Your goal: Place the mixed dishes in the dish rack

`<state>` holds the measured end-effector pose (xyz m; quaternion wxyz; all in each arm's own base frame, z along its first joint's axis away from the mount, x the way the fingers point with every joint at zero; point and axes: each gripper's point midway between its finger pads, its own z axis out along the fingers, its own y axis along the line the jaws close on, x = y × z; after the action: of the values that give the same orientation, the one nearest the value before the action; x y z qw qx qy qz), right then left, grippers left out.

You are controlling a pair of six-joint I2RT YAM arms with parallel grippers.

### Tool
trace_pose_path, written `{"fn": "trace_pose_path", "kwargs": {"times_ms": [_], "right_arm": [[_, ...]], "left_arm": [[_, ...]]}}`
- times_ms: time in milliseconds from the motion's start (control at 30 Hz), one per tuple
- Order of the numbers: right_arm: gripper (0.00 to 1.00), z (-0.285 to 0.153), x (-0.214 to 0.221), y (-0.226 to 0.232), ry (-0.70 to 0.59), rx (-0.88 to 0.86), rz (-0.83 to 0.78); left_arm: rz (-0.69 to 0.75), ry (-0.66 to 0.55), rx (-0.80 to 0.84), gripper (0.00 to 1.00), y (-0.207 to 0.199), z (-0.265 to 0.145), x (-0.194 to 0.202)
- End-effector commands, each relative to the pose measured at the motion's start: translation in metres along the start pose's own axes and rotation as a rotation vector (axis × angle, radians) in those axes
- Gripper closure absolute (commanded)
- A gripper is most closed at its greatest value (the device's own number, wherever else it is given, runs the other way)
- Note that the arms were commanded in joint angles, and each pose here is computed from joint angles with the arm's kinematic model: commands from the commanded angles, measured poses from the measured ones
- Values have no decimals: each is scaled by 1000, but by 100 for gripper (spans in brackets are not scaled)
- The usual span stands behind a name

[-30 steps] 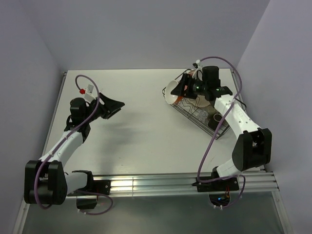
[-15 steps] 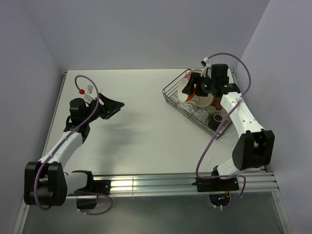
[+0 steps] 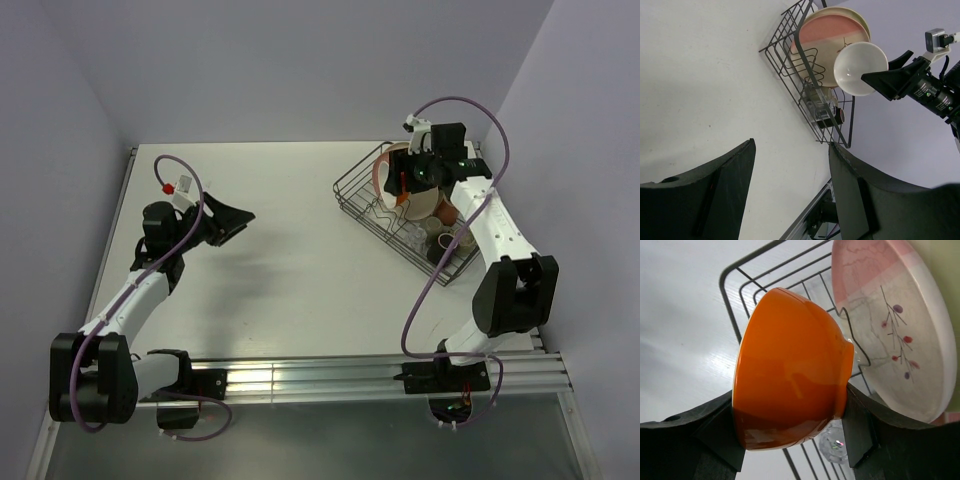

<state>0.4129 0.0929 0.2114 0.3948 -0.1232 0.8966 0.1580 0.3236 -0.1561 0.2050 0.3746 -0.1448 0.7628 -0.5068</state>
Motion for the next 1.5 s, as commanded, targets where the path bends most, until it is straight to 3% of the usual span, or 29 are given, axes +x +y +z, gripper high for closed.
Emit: {"fn": "trace_pose_path", "kwargs": {"times_ms": [0,500,900,1467], "right_arm": [[83,-6,-23,-13,-29,50,-142],[84,12,-17,-41,38,123,-386],[84,25,1,-31,84,105,-588],[83,39,12,-43,125,158,-742]], "left_arm": [[50,-12,21,34,-4,-3,-2],[44,-12,10,34,2,-4,0],[43,-12,5,34,6,-5,2],[40,-13,5,34,8,-6,2]]}}
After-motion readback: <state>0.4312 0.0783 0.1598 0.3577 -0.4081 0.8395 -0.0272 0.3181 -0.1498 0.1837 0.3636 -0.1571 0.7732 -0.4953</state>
